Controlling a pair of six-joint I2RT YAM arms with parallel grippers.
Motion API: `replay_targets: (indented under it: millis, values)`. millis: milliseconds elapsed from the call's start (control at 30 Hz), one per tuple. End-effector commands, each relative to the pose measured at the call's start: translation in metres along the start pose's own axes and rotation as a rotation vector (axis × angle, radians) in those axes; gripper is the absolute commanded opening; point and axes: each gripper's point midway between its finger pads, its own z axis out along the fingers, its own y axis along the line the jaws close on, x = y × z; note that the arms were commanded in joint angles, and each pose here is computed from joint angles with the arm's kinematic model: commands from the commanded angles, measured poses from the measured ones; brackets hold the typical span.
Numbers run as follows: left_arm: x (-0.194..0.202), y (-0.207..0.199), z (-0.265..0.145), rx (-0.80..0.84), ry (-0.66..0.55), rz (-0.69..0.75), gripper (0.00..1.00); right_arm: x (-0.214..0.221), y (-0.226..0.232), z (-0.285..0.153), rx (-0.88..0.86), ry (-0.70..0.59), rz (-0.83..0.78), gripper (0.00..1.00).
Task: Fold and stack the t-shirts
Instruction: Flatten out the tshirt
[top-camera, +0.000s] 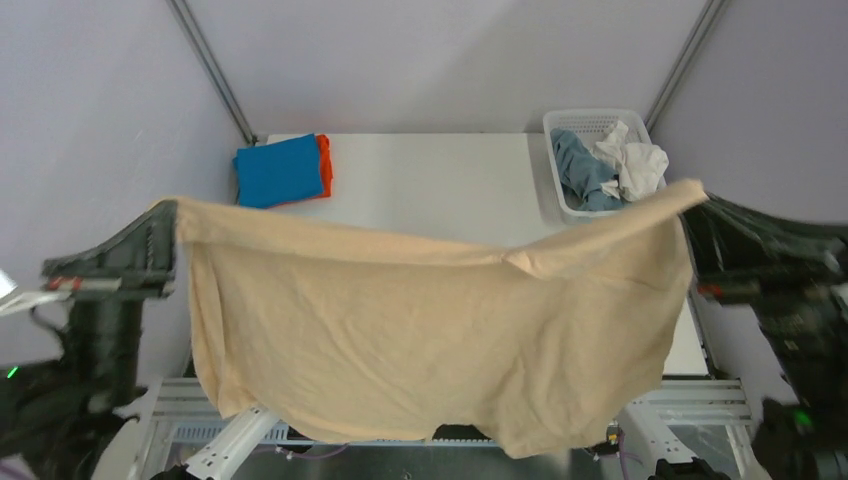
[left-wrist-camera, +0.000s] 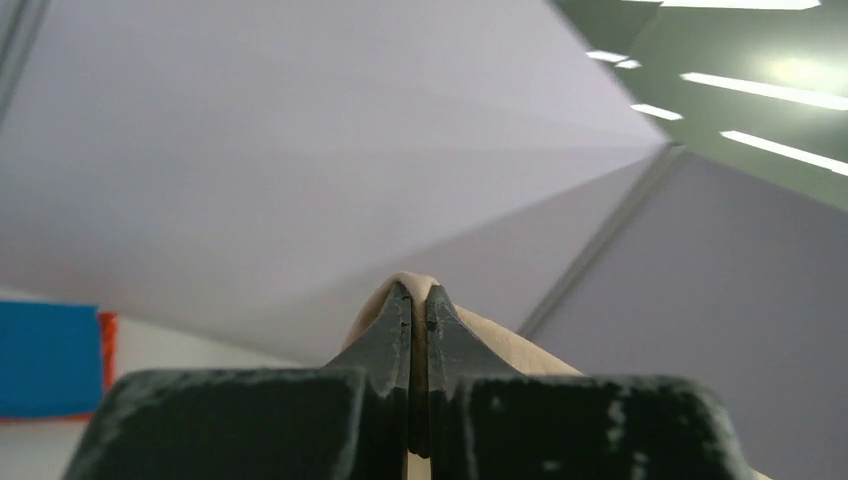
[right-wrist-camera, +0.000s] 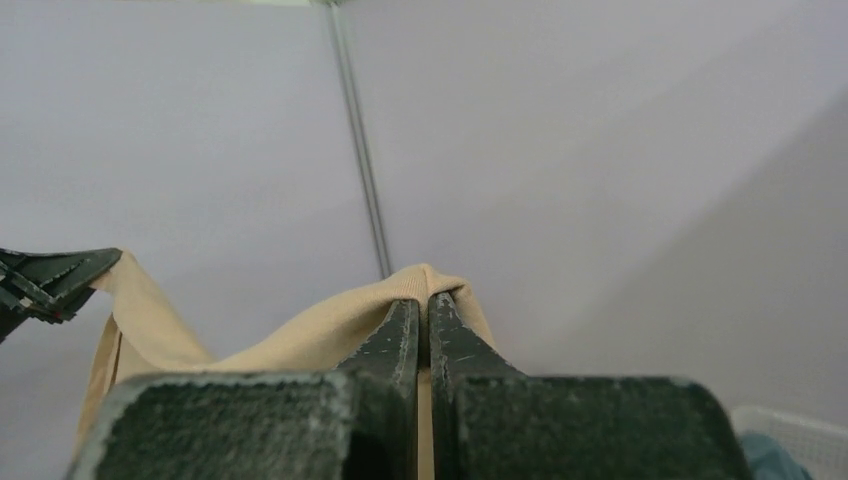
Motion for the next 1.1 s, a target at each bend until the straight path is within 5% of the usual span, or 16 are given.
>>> replay_targets:
  millis: [0,267,333,433,500,600,667,800,900,1067]
  values:
    - [0.08,0.077,0.063,-0.326,0.14,0.17,0.02,0.084,-0.076,0.066,0.096,0.161,0.102,0.0]
    - [0.254,0.265,0.082,-0.927,0.423,0.359,0.17,0.267,-0.196,0.099,0.371,0.457,0.189,0.0]
    - [0.297,0.31,0.079,-1.018,0.524,0.358,0.33,0.341,-0.228,0.103,0.462,0.593,0.184,0.0]
    - [0.353,0.352,0.082,-1.066,0.689,0.328,0.79,0.419,-0.263,0.102,0.582,0.722,0.166,0.0]
    - [0.382,0.369,0.086,-1.082,0.776,0.322,0.96,0.47,-0.289,0.097,0.673,0.795,0.173,0.03]
    - [0.401,0.382,0.094,-1.088,0.822,0.332,0.99,0.528,-0.306,0.086,0.745,0.924,0.198,0.3]
    - [0.397,0.381,0.098,-1.082,0.812,0.336,1.0,0.539,-0.306,0.09,0.747,0.962,0.189,0.54]
    - [0.385,0.363,0.099,-1.035,0.796,0.304,1.0,0.525,-0.297,0.102,0.749,0.96,0.121,0.8]
    - [0.378,0.347,0.081,-1.007,0.794,0.254,1.0,0.503,-0.279,0.1,0.753,0.931,0.106,0.97]
    - [0.39,0.318,0.042,-0.938,0.847,0.172,1.0,0.518,-0.231,0.059,0.71,1.015,0.162,1.0]
